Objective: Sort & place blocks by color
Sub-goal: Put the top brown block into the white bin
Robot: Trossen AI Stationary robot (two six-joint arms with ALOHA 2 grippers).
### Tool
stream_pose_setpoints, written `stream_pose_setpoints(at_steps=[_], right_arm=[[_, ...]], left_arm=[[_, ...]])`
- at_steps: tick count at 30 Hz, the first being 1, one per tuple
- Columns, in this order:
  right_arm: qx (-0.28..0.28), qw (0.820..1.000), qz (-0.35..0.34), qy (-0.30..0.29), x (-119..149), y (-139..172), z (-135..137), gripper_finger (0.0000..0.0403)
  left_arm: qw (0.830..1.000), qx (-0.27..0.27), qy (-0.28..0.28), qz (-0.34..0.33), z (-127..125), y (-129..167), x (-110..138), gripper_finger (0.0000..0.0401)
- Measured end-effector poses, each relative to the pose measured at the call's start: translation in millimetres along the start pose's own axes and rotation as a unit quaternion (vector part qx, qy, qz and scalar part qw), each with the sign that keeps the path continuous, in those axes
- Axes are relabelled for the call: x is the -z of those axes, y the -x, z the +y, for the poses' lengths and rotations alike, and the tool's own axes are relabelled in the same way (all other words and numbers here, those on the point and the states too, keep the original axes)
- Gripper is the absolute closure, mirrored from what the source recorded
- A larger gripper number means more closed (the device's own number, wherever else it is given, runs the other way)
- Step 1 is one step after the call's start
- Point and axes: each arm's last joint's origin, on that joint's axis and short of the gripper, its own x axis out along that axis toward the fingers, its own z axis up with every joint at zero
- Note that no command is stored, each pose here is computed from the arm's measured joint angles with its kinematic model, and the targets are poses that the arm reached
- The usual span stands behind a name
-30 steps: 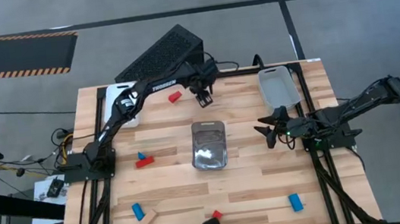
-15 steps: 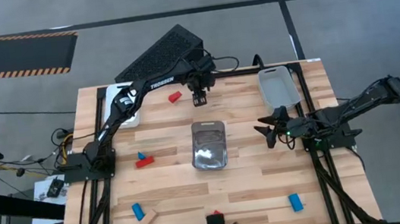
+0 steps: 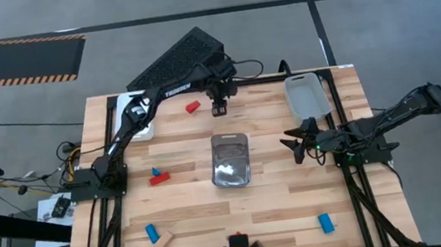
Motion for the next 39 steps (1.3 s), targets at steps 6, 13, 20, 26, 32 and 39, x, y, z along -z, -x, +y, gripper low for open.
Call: stream_pose_setpoints(at_steps=[6,13,20,26,32,39], right_arm=[[-0.01,1.0,0.004,0.004,1.6,1.6,2.3,0.0179],[-0.011,1.0,0.004,0.004,1.7,1.7,2.5,0.0179],[-0.009,1.0,0.002,0.003,1.5,1.7,2.4,0.0179],[-0.008,1.0,0.001,-0.001,1.5,1.7,2.4,0.0179],[-0.008,1.0,0.001,-0.001,1.5,1.7,2.4,0.0179],[-0.008,1.0,0.001,-0.001,1.5,1.7,2.4,0.0179]], left_arm=[[1.0,0.0,0.011,-0.002,7.9,-8.3,8.4,0.0233],[1.0,0.004,-0.001,-0.025,7.6,-16.5,7.9,0.0202],[1.0,0.007,0.007,-0.011,7.5,-17.4,12.0,0.0191],[0.999,0.021,0.03,0.004,11.0,-17.2,19.0,0.0191],[0.999,0.022,0.025,-0.008,12.1,-17.2,17.6,0.0229],[0.999,0.036,0.026,-0.032,12.2,-17.1,15.0,0.0304]])
